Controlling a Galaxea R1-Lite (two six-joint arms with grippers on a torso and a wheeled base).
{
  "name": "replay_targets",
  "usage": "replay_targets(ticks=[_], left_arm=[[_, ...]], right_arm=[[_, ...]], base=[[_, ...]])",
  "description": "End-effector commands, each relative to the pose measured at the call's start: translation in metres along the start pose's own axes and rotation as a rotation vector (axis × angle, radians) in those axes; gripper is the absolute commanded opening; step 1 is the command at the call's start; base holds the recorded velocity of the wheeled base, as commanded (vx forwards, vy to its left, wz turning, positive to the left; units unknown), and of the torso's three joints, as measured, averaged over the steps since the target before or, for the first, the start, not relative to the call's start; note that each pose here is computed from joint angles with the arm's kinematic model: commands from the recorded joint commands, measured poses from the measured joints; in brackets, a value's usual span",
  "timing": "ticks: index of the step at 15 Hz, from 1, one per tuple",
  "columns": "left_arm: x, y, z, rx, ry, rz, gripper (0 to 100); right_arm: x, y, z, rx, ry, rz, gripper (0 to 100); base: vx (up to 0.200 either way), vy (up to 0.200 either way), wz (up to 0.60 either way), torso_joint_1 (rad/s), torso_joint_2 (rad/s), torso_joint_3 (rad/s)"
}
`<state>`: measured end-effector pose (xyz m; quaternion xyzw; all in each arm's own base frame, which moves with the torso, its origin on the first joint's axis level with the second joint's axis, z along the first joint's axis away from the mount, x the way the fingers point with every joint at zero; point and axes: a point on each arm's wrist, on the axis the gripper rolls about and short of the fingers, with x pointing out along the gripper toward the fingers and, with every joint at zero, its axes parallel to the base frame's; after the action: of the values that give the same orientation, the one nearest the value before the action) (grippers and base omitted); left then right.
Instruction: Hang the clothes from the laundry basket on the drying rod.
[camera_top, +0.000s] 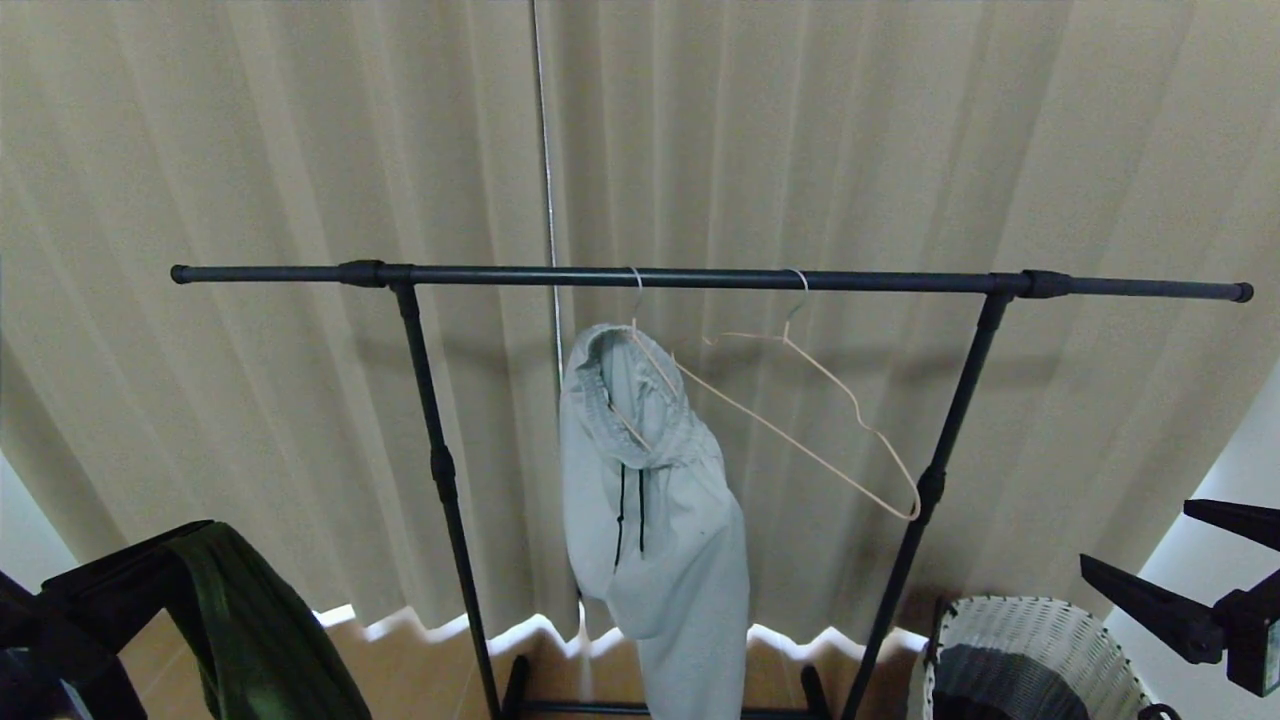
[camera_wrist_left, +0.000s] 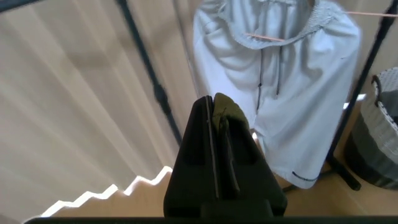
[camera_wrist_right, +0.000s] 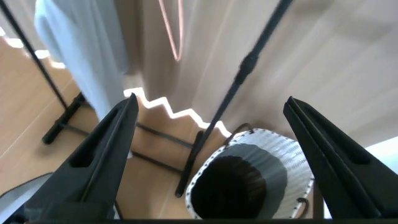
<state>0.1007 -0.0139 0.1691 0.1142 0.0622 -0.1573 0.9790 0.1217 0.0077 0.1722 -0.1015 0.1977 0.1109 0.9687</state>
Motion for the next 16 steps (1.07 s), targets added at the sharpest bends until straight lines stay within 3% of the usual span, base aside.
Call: replay_targets(ticks=[1, 12, 16], left_arm=[[0.003, 0.000, 0.000, -0.002, 0.011, -0.002, 0], [0.001, -0.001, -0.002, 0.002, 0.010, -0.005, 0], [0.001, -0.002, -0.004, 0.008, 0.015, -0.024, 0]], right_arm=[[0.000, 0.000, 0.000, -0.012, 0.005, -0.004, 100], [0.013, 0.001, 0.008, -0.024, 0.022, 0.028, 100], [0.038, 0.017, 0.021, -0.079, 0.066, 0.104, 100]], base=[[0.200, 0.000, 0.00, 0.007, 0.01, 0.002], [0.200, 0.000, 0.00, -0.002, 0.00, 0.002], [0.000, 0.000, 0.00, 0.000, 0.00, 0.000]])
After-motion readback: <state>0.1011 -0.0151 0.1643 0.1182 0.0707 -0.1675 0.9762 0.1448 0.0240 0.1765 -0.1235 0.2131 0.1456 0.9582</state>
